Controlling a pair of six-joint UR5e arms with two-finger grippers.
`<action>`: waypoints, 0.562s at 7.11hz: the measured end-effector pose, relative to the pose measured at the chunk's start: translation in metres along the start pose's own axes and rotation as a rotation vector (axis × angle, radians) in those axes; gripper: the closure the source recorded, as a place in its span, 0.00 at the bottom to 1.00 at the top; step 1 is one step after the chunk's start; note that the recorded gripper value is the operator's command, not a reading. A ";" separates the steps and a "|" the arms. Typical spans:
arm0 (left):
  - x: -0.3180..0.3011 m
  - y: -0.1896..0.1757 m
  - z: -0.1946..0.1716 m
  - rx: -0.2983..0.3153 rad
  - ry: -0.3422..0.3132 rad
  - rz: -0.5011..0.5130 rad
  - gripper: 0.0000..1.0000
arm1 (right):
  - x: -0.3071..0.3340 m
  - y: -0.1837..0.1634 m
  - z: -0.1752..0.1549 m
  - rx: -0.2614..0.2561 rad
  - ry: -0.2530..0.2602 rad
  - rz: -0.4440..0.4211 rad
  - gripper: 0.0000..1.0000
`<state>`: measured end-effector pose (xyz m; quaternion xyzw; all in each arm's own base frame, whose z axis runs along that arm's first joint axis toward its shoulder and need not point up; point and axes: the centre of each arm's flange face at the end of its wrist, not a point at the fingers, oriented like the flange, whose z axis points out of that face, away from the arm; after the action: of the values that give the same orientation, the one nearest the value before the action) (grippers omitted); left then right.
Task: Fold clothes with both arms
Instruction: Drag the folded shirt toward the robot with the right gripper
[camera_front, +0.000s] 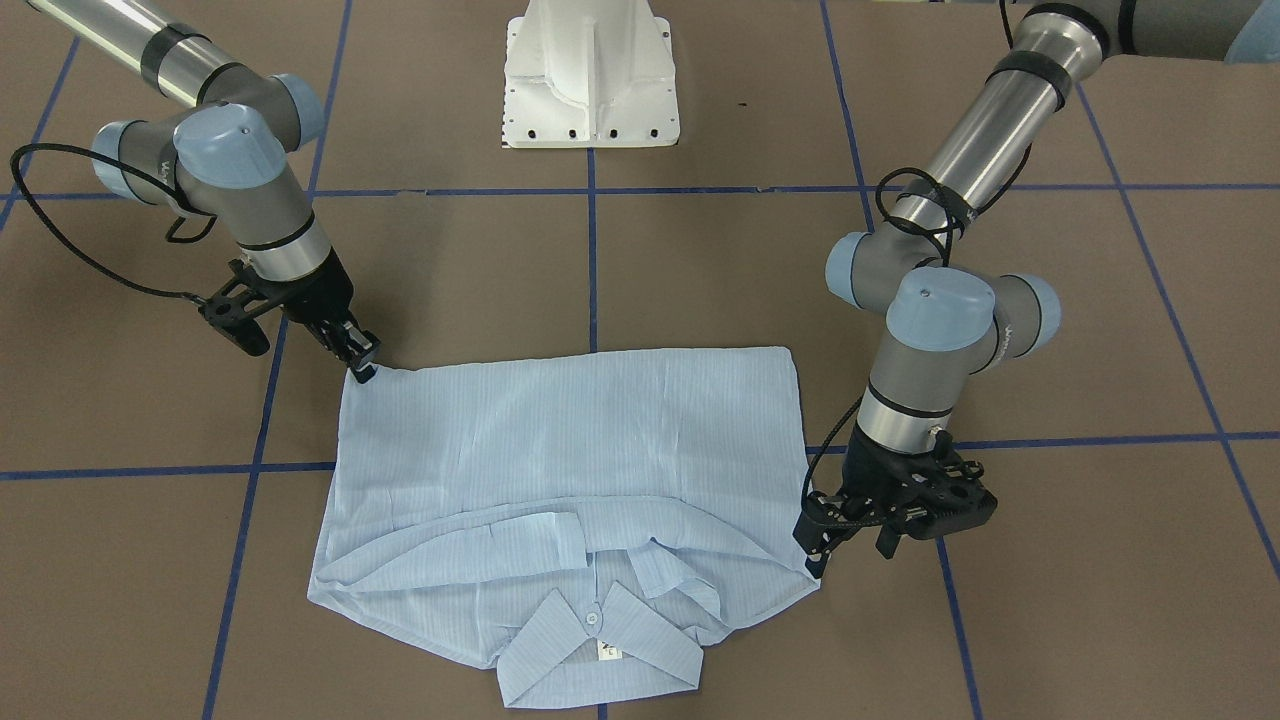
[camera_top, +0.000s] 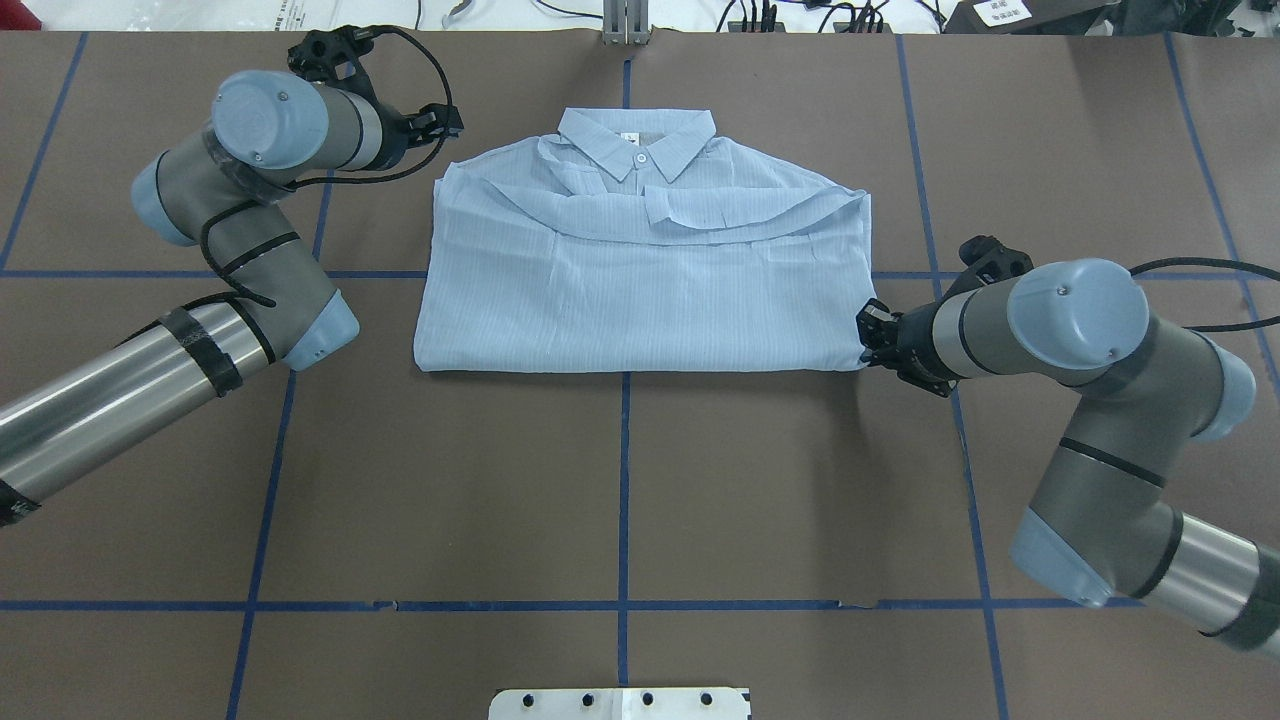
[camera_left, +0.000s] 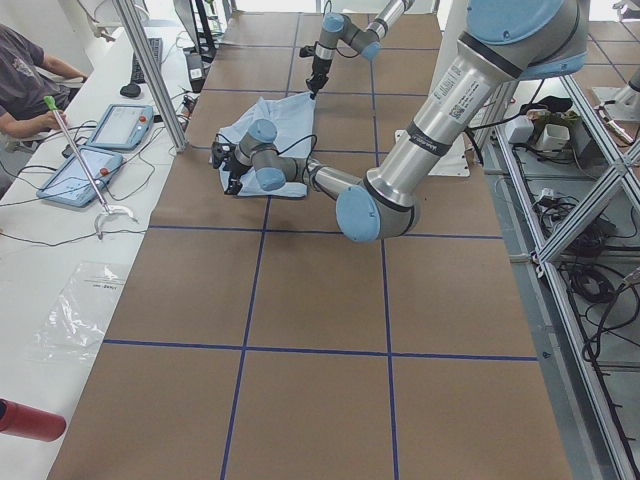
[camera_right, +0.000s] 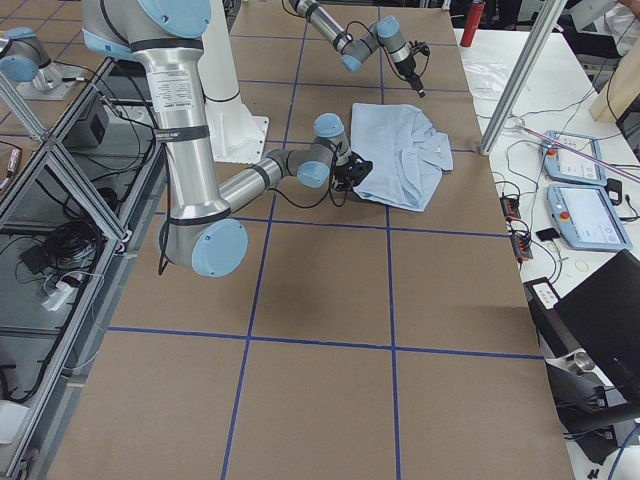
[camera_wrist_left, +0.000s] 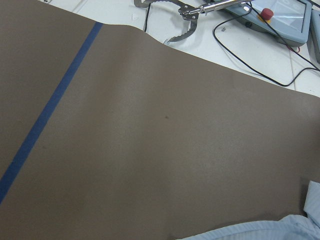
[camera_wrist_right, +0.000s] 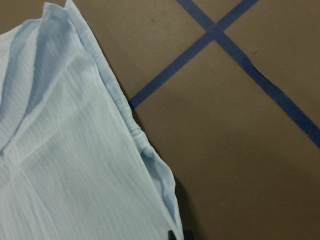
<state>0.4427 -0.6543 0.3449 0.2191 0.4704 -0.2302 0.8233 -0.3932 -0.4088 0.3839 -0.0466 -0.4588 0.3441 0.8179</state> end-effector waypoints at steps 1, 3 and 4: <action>0.009 0.014 -0.014 -0.025 0.038 0.006 0.00 | 0.020 0.028 -0.027 -0.070 0.022 -0.017 1.00; 0.009 0.050 -0.065 -0.162 0.141 -0.019 0.00 | 0.062 0.118 -0.075 -0.294 0.103 -0.035 1.00; 0.009 0.063 -0.094 -0.229 0.188 -0.055 0.00 | 0.078 0.164 -0.090 -0.440 0.171 -0.039 0.74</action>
<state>0.4200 -0.5516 0.3029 0.1314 0.5745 -0.1759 0.7885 -0.3813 -0.2154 0.3238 -0.2438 -0.4524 0.2149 0.8305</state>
